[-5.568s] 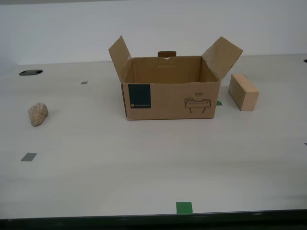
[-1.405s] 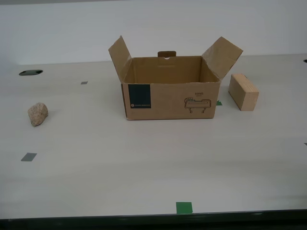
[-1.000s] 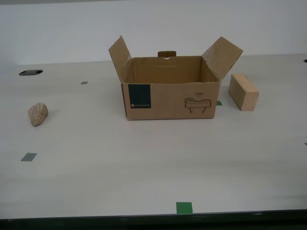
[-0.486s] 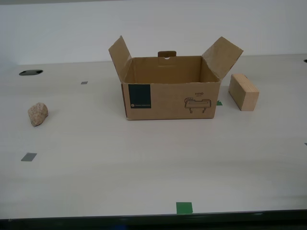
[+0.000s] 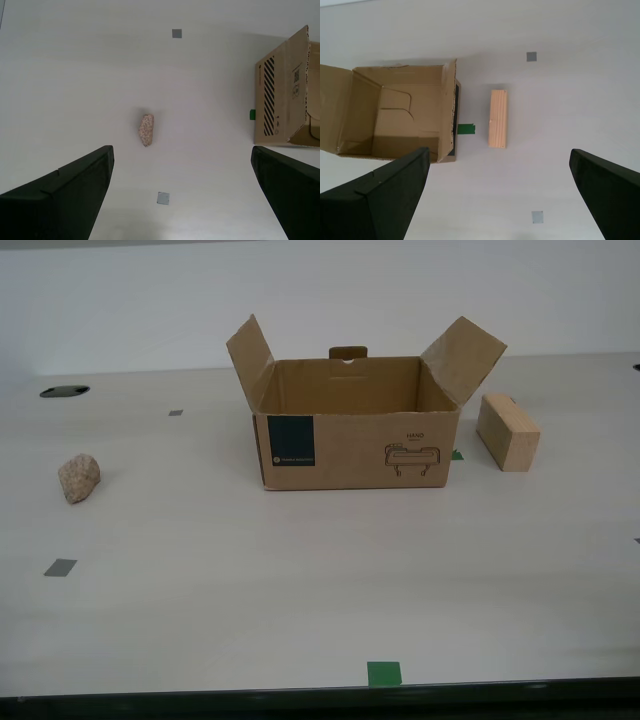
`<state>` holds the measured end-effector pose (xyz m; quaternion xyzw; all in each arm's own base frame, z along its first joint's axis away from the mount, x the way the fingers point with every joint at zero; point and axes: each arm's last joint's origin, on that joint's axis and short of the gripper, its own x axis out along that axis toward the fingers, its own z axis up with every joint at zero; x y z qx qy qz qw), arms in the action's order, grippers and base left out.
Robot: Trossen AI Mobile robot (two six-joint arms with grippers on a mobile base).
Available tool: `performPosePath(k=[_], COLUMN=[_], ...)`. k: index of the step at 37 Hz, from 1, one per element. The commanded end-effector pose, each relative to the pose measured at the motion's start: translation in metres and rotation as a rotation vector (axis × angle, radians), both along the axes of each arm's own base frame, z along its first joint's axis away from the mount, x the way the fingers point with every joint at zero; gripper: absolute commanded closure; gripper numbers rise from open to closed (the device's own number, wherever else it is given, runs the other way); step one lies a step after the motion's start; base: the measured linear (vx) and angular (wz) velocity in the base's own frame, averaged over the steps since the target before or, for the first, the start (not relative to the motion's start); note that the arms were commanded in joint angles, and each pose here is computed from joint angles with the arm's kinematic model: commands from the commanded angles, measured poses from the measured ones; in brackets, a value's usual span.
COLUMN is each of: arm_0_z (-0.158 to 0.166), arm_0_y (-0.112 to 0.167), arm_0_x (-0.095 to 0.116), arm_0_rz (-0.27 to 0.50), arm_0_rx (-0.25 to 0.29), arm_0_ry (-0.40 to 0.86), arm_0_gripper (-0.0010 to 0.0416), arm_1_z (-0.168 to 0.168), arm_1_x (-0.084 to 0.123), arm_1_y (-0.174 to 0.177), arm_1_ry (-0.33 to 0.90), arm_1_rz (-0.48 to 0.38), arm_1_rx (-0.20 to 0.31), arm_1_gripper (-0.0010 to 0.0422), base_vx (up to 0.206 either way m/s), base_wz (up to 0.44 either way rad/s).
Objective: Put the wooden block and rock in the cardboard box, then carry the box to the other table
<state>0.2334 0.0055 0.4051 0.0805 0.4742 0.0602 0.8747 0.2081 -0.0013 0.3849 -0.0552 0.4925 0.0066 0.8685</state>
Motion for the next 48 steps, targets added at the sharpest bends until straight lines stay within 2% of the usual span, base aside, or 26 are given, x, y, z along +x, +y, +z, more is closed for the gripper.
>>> performPosePath(k=[1,11,25,40,48], arm_0_z=[-0.005,-0.021,-0.061,-0.110,-0.127], arm_0_y=[0.000,0.000,0.000,0.000,0.000], arm_0_x=[0.006,0.029,0.074,0.113,0.128], arm_0_rz=[0.003,0.011,0.033,0.062,0.080], arm_0_rx=[-0.008,-0.012,-0.022,-0.032,-0.035], arm_0_ry=[0.022,0.076,0.188,0.306,0.302], arm_0_gripper=[0.0017,0.0016,0.0016,0.0016,0.0016], arm_1_z=[0.000,0.000,0.000,0.000,0.000], arm_1_x=[0.000,-0.001,-0.001,-0.001,-0.001], arm_1_y=[0.000,0.000,0.000,0.000,0.000], arm_1_ry=[0.001,0.005,0.009,0.008,0.008], arm_1_rz=[0.000,-0.006,-0.006,-0.005,-0.006], arm_1_rx=[-0.003,0.001,0.002,0.001,0.001], arm_1_gripper=[0.0037,0.0037,0.0037,0.0037,0.0037], base_vx=[0.000,0.000,0.000,0.000,0.000], base_wz=[0.000,0.000,0.000,0.000,0.000])
